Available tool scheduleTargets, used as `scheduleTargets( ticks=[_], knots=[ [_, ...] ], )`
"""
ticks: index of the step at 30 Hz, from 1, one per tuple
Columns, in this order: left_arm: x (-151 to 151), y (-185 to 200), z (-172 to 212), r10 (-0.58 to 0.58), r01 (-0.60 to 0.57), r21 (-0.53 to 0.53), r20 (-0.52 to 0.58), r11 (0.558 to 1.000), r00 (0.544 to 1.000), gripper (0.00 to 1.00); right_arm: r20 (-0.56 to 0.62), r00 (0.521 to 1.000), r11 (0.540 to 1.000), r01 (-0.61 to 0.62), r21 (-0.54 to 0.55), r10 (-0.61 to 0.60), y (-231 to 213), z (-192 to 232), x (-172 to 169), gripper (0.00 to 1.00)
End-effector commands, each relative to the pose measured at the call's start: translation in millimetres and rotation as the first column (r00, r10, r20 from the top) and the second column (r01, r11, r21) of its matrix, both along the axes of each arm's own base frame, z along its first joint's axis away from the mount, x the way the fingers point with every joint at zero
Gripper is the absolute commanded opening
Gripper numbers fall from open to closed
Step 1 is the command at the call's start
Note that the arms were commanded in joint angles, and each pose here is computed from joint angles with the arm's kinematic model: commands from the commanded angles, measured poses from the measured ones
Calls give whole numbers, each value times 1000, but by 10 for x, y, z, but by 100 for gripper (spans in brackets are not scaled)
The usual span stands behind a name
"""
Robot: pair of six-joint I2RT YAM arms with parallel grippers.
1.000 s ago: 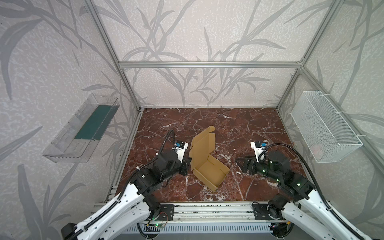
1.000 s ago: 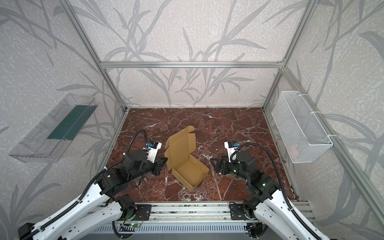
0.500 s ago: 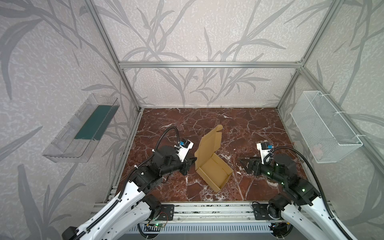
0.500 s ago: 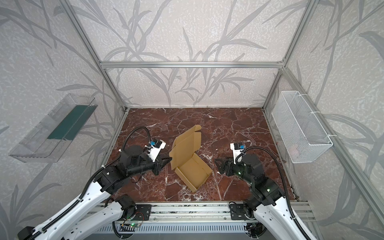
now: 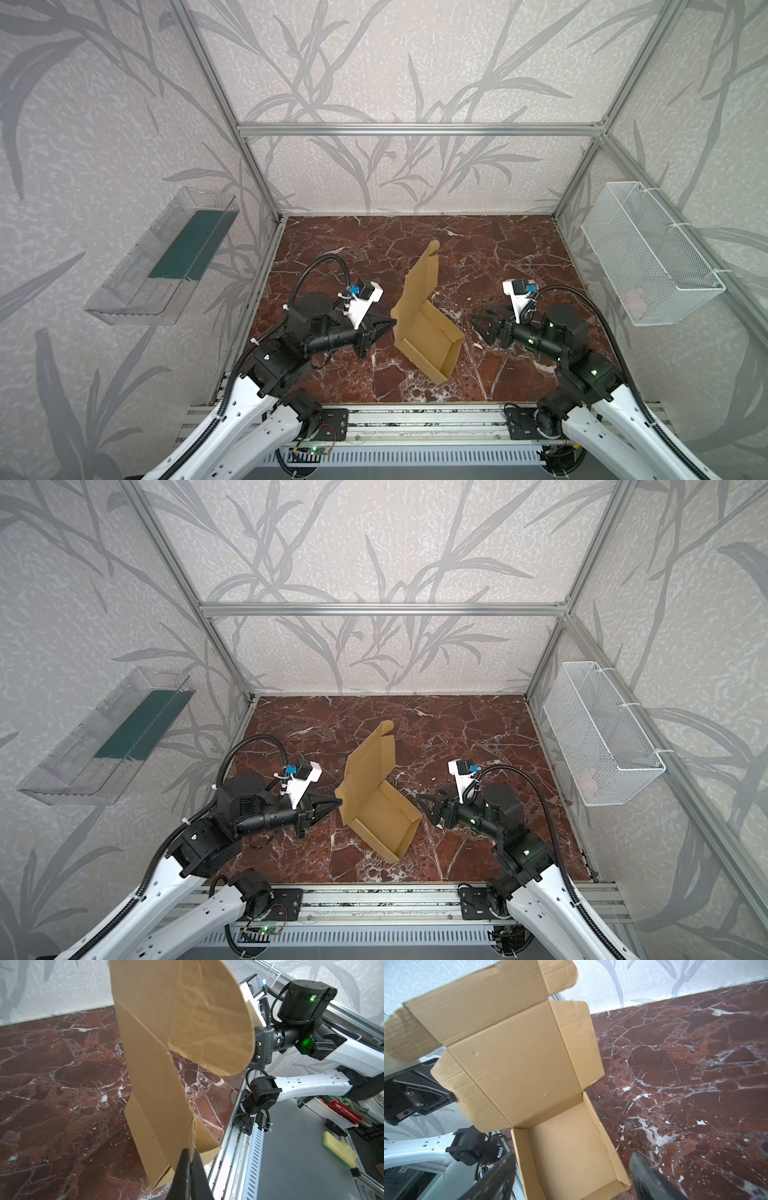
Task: Fold the paper box
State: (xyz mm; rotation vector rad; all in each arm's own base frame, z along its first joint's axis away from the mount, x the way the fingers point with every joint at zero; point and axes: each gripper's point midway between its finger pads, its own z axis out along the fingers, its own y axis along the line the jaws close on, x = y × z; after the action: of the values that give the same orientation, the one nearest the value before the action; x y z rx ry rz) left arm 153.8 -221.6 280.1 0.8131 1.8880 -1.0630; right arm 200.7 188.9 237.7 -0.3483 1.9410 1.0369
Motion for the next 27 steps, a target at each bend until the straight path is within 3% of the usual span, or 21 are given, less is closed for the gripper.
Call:
scheduleTargets(
  ticks=[1,7,15,27],
  knots=[
    [-195,-103,280,-129,127,-85,-16,988,992,0,99,993,995,-76,58,70,130,210,10,86],
    [-361,-178,456,-232,215,-166,-86,962,969,0,140,986,991,-103,85,90,203,254,75,86],
    [-533,-137,533,-278,247,-213,-127,945,952,0,160,983,984,-112,141,89,235,319,197,86],
    [-689,-91,587,-321,280,-237,-159,930,934,0,138,966,945,-244,220,217,381,291,200,86]
  ],
)
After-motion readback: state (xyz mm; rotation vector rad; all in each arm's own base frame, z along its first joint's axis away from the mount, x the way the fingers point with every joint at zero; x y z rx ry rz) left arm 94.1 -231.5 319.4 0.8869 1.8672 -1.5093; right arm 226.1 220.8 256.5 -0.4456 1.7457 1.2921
